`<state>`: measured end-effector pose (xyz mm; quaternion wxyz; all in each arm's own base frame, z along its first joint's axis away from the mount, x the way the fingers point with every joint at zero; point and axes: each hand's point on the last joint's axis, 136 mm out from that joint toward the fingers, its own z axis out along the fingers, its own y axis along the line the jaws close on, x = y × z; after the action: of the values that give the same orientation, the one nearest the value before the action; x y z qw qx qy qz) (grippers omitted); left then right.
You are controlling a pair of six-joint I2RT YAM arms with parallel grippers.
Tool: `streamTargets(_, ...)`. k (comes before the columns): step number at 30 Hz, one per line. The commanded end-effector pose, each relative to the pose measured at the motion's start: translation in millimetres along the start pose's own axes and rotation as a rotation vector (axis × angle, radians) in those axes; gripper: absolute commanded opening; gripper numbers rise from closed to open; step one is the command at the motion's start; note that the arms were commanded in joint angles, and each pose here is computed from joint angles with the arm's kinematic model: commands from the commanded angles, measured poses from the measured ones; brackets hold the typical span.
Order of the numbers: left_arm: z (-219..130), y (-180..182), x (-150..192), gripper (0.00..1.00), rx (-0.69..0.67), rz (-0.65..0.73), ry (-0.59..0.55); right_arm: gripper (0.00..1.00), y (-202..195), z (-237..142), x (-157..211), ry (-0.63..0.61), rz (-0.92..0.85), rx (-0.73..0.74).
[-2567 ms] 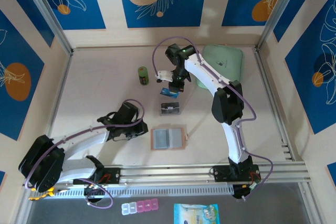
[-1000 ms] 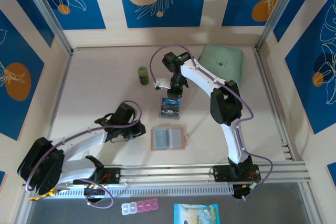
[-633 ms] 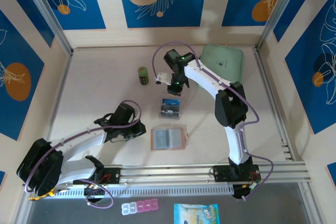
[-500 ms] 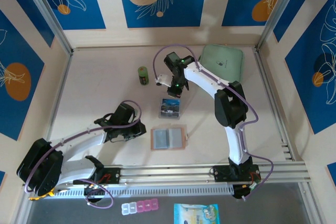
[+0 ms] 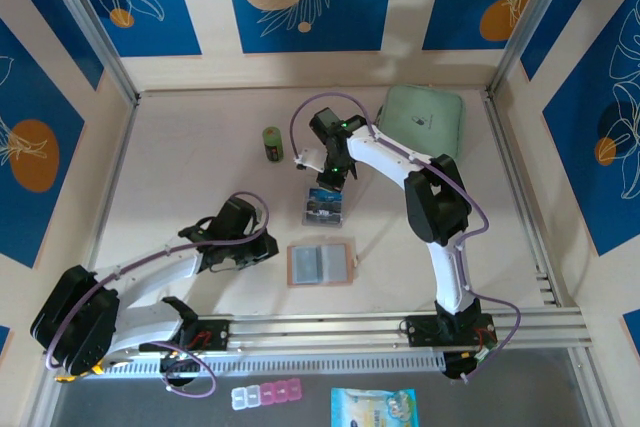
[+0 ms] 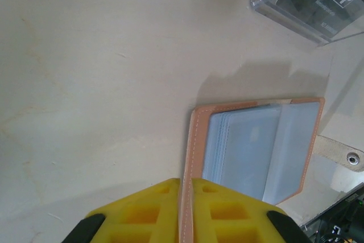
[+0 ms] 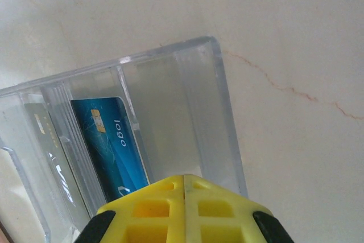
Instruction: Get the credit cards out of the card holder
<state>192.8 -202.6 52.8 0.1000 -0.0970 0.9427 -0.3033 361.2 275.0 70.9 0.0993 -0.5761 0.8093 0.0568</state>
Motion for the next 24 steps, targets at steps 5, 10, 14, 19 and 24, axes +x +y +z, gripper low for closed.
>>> streamTargets(5, 0, 0, 0, 0.12, 0.023, -0.013, 0.001, 0.06, -5, -39, -15, -0.080, 0.065, 0.066)
streamTargets(10, 5, -2, 0, 0.12, 0.036, -0.019, 0.012, 0.06, 5, -58, -21, -0.159, 0.234, 0.041)
streamTargets(14, 7, -5, 1, 0.12, 0.048, -0.017, 0.020, 0.06, 28, -72, -28, -0.262, 0.402, -0.035)
streamTargets(19, 9, -8, 4, 0.11, 0.063, -0.021, 0.032, 0.06, 58, -82, -30, -0.356, 0.622, -0.156)
streamTargets(24, 14, -11, 11, 0.11, 0.071, -0.019, 0.045, 0.05, 83, -82, -21, -0.352, 0.838, -0.292)
